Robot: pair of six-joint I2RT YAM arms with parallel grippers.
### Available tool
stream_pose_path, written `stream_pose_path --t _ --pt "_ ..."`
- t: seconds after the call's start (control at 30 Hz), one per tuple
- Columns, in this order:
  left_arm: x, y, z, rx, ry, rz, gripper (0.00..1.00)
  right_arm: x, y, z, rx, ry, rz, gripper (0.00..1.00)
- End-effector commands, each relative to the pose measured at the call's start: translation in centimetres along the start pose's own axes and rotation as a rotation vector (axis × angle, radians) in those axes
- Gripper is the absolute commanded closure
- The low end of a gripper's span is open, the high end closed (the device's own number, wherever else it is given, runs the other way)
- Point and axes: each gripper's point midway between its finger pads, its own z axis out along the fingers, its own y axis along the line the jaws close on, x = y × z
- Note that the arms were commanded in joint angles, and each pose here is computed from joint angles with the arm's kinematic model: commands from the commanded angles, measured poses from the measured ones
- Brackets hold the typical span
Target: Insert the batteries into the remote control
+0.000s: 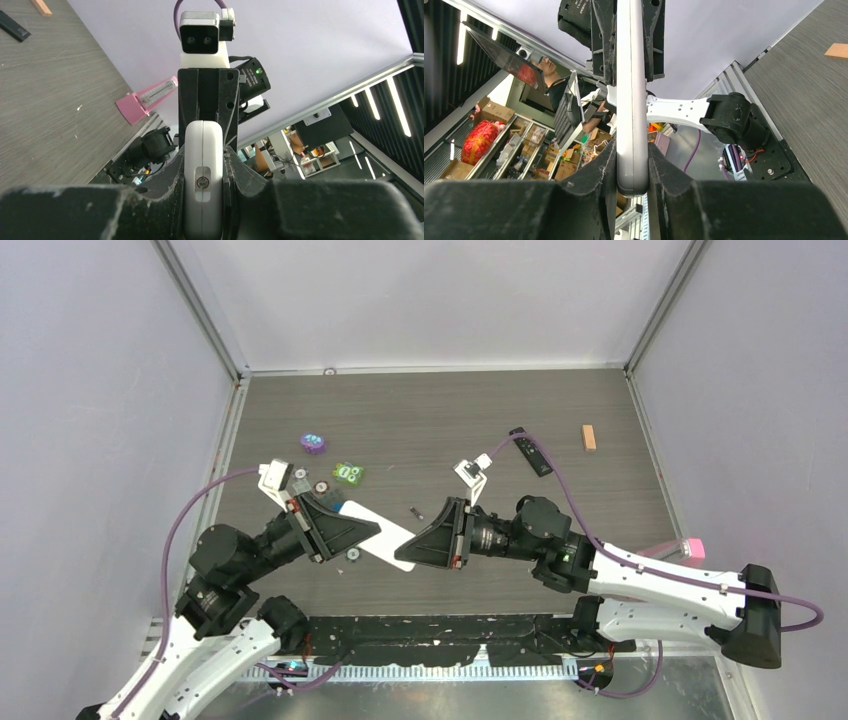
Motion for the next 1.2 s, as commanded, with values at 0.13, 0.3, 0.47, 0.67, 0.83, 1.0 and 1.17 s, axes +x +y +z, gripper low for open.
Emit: stream_pose_path --t 0.13,0.3,0.47,0.67,0.83,1.0,1.17 --pt "-0.8 0.0 0.7 0.042 -0.058 -0.077 1.0 -3.4 -1.8 0.6 0.043 -0.217 0.01 0.55" --pt "-1.3 0.0 0.3 0.041 -0.103 -0.085 1.0 -3.9 -3.0 0.7 0.067 -0.271 0.029 0.56" --pt "-2.4 0.1 -0.5 0.035 -0.186 -0.084 1.0 -4.4 -3.8 -0.5 0.072 -0.353 0.061 0.59" --pt "-3.0 0.0 -0.9 0.051 -0.233 -0.087 1.0 -4.2 -4.4 -1.1 0.077 -0.369 0.062 0.58" --pt "-3.2 -1.2 -1.1 0.095 -0.234 -0.062 1.0 -3.6 -4.9 -0.6 0.083 -0.344 0.071 0.65" --pt "-3.2 -1.3 -1.0 0.097 -0.231 -0.055 1.0 -2.9 -4.1 0.2 0.037 -0.294 0.084 0.57" --pt "-3.3 -1.2 -1.1 0.093 -0.236 -0.049 1.0 -2.5 -4.2 0.9 0.029 -0.271 0.085 0.53"
